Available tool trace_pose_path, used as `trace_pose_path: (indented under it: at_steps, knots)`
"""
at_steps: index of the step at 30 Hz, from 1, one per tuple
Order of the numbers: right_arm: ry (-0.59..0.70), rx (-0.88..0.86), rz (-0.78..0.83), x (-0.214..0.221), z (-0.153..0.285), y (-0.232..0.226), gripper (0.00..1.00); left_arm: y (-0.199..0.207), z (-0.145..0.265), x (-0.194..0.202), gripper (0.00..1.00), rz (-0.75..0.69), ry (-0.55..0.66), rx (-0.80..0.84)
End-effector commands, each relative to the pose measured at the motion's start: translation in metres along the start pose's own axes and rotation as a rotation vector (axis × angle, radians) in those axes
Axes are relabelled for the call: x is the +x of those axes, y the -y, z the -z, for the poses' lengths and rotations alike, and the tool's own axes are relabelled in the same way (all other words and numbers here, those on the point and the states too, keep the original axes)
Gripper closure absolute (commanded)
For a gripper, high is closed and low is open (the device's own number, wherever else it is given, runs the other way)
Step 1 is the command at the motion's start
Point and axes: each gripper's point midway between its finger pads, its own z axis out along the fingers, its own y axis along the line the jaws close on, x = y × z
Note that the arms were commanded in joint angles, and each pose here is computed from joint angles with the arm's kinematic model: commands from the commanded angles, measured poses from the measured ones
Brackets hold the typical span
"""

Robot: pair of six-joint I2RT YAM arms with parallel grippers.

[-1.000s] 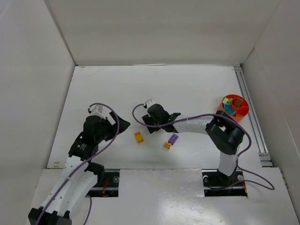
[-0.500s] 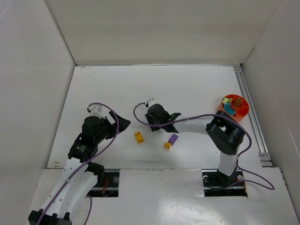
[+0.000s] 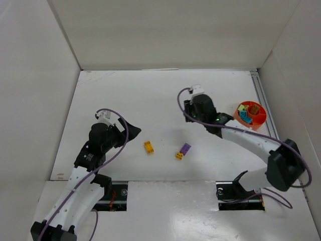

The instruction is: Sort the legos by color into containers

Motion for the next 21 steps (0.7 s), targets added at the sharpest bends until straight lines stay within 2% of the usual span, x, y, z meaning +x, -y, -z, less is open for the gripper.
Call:
trace_pose_path:
  at_steps: [1,2,4,5,8,9,10,14,19,21]
  knots:
    - [-0.006,0.239,-0.053,-0.005,0.038,0.096,0.93,0.013,-0.004,-0.01,0.0,-0.03,0.03,0.06]
    - [0.026,0.292,-0.067,-0.016,0.058,0.119,0.93,0.013,-0.006,-0.011,0.0,-0.04,0.031,0.061]
    - [0.014,0.384,-0.1,-0.008,0.082,0.161,0.93,0.02,-0.008,-0.013,0.0,-0.055,0.033,0.095]
    - [0.006,0.486,-0.145,-0.002,0.101,0.2,0.93,0.023,-0.008,-0.016,0.0,-0.058,0.042,0.105]
    - [0.061,0.569,-0.19,0.0,0.146,0.24,0.92,0.029,-0.013,-0.018,0.0,-0.073,0.043,0.136]
    - [0.053,0.647,-0.227,0.011,0.165,0.267,0.92,0.024,-0.019,-0.015,0.0,-0.069,0.031,0.123]
    - [0.079,0.673,-0.235,0.009,0.178,0.274,0.91,0.032,-0.019,-0.017,0.0,-0.077,0.033,0.16]
    - [0.014,0.788,-0.247,0.019,0.197,0.3,0.91,0.032,-0.029,-0.017,0.0,-0.09,0.023,0.175]
    - [-0.062,0.863,-0.276,0.029,0.201,0.319,0.91,0.031,-0.043,-0.015,0.0,-0.11,0.0,0.182]
    - [-0.083,0.839,-0.287,0.033,0.196,0.323,0.91,0.028,-0.049,-0.011,0.0,-0.115,-0.022,0.178]
